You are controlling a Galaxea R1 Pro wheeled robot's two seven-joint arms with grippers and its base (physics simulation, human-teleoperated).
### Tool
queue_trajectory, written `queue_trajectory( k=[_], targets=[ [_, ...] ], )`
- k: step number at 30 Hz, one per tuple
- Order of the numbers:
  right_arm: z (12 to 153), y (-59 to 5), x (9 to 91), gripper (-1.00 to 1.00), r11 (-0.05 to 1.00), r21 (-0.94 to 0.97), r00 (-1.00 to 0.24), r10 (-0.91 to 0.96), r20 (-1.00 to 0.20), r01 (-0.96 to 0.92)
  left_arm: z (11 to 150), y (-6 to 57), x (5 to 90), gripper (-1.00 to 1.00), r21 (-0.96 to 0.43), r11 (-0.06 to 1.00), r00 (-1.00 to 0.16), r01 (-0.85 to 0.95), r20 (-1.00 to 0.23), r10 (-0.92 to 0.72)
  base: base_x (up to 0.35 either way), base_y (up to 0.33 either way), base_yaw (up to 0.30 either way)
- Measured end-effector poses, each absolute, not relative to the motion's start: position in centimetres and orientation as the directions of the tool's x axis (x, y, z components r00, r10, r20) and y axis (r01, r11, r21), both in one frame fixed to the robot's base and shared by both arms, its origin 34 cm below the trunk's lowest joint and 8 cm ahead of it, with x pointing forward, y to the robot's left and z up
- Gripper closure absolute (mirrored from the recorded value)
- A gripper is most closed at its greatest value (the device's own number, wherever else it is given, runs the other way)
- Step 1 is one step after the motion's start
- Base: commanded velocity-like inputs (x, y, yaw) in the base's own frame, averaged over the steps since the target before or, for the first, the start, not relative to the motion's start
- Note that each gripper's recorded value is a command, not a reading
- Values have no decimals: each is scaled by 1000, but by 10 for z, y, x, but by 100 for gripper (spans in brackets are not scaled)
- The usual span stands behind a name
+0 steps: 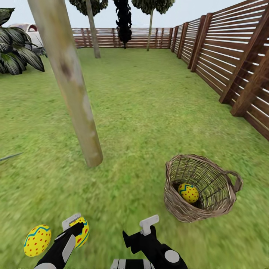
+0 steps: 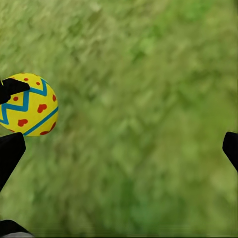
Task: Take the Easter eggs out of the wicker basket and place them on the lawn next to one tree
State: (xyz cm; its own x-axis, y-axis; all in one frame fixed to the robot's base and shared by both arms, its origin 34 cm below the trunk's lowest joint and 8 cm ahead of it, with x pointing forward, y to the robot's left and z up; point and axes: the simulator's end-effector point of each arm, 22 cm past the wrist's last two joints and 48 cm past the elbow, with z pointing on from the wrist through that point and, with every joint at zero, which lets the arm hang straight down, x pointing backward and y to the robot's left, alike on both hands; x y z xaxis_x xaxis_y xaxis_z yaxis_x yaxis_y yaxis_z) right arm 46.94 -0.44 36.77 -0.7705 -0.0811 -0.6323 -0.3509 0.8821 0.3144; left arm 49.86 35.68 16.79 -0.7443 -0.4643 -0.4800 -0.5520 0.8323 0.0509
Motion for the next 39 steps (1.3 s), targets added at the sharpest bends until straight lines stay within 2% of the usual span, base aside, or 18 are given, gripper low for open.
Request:
queue_trajectory(
  k=[39],
  targets=[
    [327,-5,454,-100,882,348,-831,-81,-551,-317,129,359,471,100,103,832,-782,-545,-419,-461,0,0,0]
  ],
)
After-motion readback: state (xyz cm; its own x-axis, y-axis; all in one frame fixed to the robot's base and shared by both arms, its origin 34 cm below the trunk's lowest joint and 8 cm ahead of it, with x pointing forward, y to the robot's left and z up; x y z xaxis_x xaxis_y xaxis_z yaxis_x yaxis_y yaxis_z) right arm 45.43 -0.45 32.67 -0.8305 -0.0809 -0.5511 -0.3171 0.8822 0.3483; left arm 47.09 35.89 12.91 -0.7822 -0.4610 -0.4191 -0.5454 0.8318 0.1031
